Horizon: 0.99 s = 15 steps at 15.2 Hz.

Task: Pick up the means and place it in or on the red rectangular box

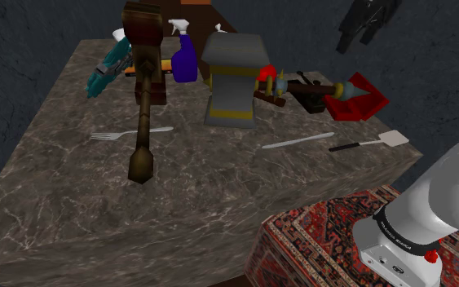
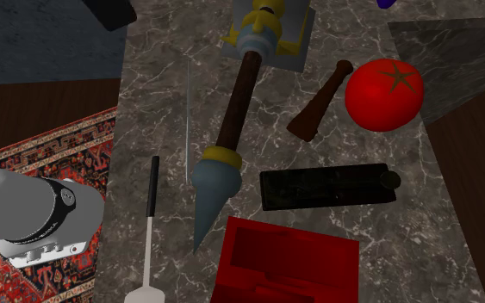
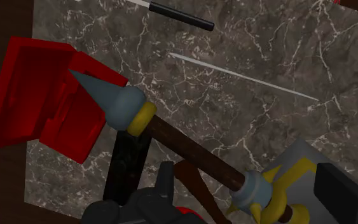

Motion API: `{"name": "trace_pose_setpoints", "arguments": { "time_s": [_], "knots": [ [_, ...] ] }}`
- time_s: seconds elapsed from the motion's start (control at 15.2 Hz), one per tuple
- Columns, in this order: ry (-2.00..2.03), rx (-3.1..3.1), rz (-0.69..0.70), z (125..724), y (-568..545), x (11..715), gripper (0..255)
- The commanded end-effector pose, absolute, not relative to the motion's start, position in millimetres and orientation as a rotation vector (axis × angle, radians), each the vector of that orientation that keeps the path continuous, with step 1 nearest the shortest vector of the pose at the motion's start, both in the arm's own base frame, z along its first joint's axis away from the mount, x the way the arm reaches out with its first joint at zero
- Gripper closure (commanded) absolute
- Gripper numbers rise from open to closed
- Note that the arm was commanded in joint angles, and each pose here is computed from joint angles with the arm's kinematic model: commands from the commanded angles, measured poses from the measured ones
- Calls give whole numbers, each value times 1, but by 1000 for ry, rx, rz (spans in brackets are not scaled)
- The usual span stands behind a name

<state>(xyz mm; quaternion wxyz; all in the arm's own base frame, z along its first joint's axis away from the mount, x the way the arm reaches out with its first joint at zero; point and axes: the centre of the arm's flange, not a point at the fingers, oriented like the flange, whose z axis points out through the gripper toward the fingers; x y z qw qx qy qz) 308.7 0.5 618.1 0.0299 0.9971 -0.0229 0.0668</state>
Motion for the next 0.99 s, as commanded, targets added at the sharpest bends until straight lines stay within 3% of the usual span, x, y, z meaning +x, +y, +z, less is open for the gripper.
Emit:
{"name": "trace_pose_setpoints", "arguments": {
  "time_s": [0.0,0.92],
  "knots": [
    [-71,3074,206,618,0,309,0],
    [1420,2763,-10,436,12,335,0]
  ]
}}
